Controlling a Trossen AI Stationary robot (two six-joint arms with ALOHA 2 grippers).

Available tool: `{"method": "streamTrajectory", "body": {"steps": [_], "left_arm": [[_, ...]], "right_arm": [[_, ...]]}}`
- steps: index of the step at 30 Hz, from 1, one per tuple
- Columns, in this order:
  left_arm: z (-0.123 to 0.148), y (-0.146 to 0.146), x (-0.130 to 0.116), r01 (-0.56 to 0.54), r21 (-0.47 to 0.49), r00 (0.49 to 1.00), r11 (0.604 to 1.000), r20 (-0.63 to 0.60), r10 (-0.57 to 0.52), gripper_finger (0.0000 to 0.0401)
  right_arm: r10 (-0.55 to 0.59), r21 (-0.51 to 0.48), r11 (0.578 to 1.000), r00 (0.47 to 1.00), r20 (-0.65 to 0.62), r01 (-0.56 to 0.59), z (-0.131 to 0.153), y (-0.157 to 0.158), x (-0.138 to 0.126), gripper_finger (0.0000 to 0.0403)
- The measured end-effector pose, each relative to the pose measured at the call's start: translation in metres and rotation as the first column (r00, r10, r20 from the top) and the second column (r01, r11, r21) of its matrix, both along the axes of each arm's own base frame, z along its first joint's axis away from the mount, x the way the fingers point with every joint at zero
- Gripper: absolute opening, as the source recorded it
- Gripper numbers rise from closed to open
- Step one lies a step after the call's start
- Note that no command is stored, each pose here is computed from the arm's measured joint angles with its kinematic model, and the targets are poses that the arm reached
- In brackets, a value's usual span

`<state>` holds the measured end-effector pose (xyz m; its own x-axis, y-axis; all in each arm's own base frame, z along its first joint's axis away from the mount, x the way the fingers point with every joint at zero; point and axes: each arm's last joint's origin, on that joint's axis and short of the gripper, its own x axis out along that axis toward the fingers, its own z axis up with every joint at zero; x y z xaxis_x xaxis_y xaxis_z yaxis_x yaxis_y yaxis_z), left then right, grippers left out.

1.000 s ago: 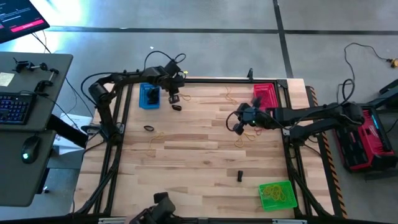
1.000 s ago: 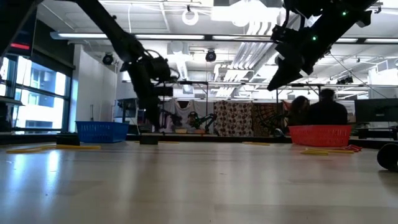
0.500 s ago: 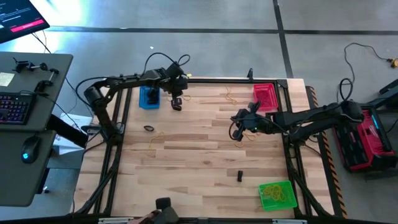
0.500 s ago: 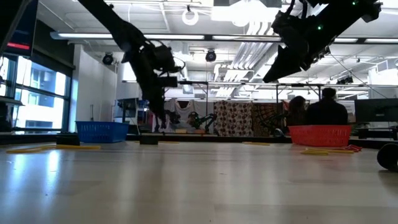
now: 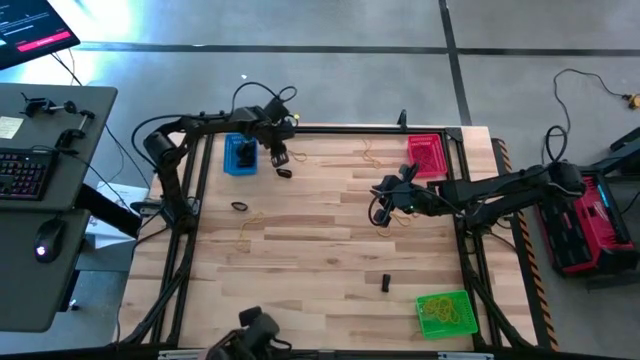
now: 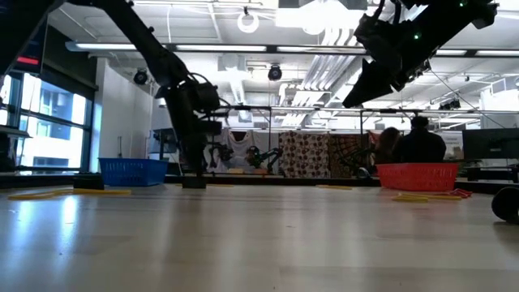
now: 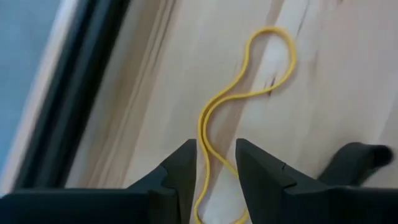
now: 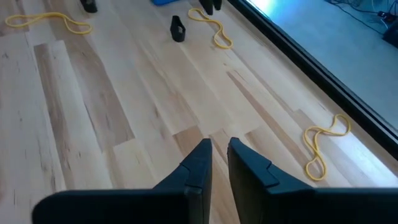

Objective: Sort rubber bands into baskets
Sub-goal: Put the yellow rubber band into the green bin

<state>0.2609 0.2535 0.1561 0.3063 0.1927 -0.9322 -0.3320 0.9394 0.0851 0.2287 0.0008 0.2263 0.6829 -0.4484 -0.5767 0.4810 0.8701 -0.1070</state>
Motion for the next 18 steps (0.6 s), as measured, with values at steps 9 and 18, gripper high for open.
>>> {"method": "streamTrajectory", "body": {"steps": [9,18], "left_arm": [[-0.018,0.012,-0.009,-0.058,-0.039,0.998,0.998,-0.035,0.056,0.0078],[-0.020,0.014,-0.010,-0.044,-0.049,0.999,0.998,-0.025,0.043,0.0074]], "right_arm": [[0.000,0.000,1.000,1.000,0.000,0.000,0.000,0.000,0.000,0.0042],[0.000,0.000,1.000,1.000,0.000,0.000,0.000,0.000,0.000,0.0043]]}}
